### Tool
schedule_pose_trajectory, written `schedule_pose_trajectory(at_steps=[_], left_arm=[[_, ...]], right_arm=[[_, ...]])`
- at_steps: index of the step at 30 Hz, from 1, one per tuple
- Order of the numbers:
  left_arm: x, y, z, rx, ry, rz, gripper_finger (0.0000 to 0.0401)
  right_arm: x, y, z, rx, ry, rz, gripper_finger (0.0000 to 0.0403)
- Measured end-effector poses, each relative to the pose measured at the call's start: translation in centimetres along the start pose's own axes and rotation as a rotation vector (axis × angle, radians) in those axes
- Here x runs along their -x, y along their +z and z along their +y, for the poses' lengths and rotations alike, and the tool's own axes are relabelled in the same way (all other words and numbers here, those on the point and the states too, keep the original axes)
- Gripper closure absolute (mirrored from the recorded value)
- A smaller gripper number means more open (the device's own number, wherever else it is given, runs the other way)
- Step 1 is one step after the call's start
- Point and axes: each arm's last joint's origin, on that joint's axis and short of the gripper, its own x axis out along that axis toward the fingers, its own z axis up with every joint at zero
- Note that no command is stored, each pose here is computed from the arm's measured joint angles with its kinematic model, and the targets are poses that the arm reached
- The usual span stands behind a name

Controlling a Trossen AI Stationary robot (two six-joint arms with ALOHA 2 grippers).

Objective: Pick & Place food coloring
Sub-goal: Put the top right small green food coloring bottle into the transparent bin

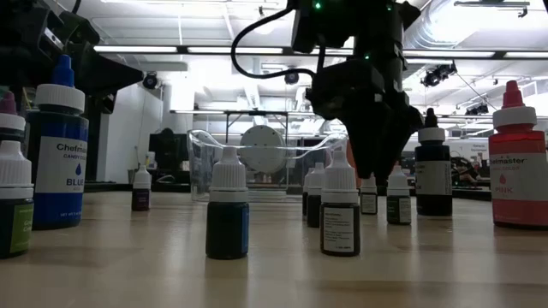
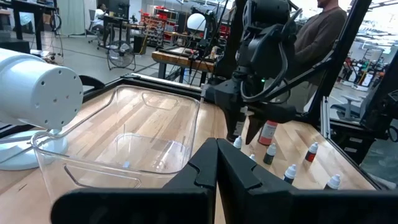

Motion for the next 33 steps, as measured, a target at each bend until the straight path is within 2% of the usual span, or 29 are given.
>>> schedule_pose_trajectory(at_steps=[19, 33], left_arm=[[0.0, 0.0, 0.0, 0.000, 0.000, 0.000, 0.0400], [0.0, 0.0, 0.0, 0.000, 0.000, 0.000, 0.0400]], right_arm=[[-1.0, 0.7, 0.0, 0.025, 0.022, 0.009, 0.0219], [-1.0, 0.7, -0.3, 0.049, 0.003, 0.016, 0.0274]])
